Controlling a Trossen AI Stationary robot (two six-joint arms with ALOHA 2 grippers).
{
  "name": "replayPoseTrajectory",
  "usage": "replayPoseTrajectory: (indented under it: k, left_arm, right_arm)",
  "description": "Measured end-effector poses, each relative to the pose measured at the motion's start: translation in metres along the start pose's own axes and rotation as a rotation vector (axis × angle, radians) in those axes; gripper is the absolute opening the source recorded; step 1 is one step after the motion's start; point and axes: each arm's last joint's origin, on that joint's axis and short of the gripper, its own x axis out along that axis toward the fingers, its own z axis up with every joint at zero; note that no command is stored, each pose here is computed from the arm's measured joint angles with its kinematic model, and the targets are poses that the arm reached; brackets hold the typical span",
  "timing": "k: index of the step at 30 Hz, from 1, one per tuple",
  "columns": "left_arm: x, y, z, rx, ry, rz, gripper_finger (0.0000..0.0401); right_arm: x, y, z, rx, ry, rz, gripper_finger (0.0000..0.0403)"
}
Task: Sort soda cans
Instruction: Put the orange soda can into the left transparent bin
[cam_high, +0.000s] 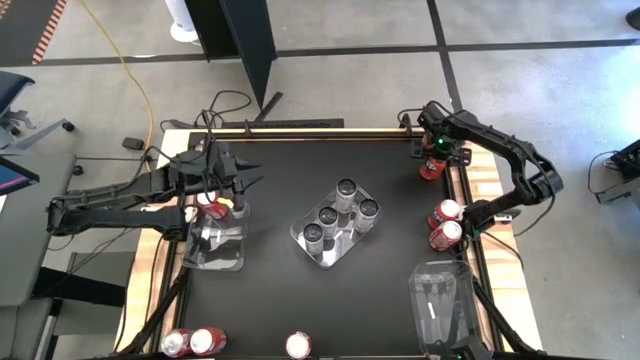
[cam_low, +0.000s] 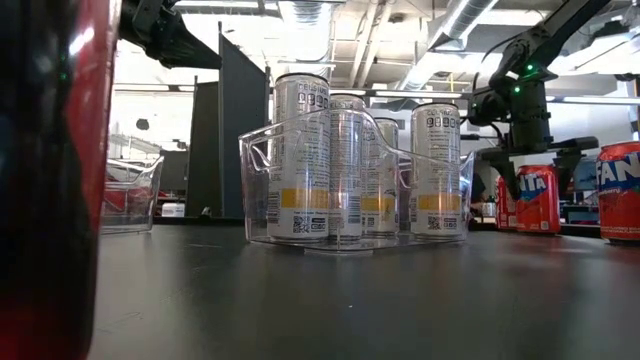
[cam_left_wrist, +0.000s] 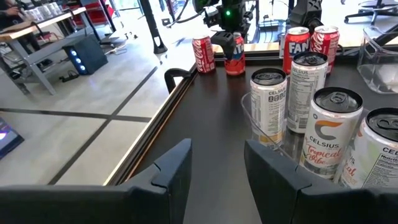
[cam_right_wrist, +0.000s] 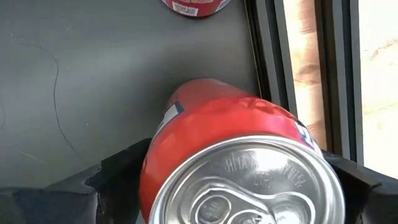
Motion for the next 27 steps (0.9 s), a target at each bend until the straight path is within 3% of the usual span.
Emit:
replayPoseTrajectory:
  k: [27]
  left_arm:
    - [0.0,0.0,0.0001,0.0,0.0,0.0,0.0143]
  right_arm:
    - [0.0,0.0006,0.0007,0.028,-0.007,0.007,0.0373]
